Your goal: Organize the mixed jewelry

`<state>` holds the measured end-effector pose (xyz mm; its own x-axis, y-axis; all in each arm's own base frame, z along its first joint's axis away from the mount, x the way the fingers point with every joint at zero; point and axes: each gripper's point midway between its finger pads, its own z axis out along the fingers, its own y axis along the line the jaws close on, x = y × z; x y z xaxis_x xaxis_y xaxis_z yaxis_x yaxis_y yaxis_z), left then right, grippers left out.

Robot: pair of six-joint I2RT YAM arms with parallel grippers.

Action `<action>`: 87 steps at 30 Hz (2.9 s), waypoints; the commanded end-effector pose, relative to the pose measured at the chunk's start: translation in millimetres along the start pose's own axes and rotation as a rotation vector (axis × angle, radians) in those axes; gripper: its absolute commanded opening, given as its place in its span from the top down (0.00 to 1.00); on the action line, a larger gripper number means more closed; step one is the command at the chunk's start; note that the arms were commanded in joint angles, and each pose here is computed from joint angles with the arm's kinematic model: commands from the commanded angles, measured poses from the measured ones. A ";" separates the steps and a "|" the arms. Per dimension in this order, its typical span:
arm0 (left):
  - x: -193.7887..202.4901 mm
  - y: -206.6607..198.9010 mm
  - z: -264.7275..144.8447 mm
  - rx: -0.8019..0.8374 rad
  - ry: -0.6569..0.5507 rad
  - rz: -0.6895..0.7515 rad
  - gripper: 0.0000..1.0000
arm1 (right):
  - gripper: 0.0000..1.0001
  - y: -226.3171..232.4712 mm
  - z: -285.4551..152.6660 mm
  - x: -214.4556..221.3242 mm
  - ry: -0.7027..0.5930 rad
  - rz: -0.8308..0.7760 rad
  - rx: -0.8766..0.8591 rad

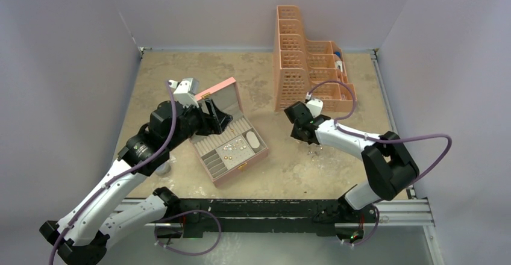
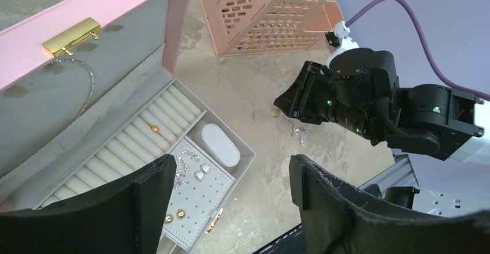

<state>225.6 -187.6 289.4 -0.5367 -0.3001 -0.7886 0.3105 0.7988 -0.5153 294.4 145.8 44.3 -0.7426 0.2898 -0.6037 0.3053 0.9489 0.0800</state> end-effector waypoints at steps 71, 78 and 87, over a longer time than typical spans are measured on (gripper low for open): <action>53.1 -93.9 131.7 0.357 0.289 -0.300 0.50 | 0.97 100.1 -166.2 -49.6 -0.146 0.085 -0.983; 55.3 -86.6 133.1 0.328 0.277 -0.292 0.72 | 0.97 100.0 -169.6 -51.2 -0.152 0.093 -0.993; 58.8 -92.9 134.5 0.366 0.303 -0.281 0.75 | 0.97 103.4 -170.6 -52.0 -0.151 0.088 -1.006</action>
<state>265.7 -338.8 215.9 -0.8555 -0.2720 -0.4407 0.2537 0.5218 -0.8145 263.4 243.0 200.5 -0.6607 0.4039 -0.6327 -0.2756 0.6535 0.7050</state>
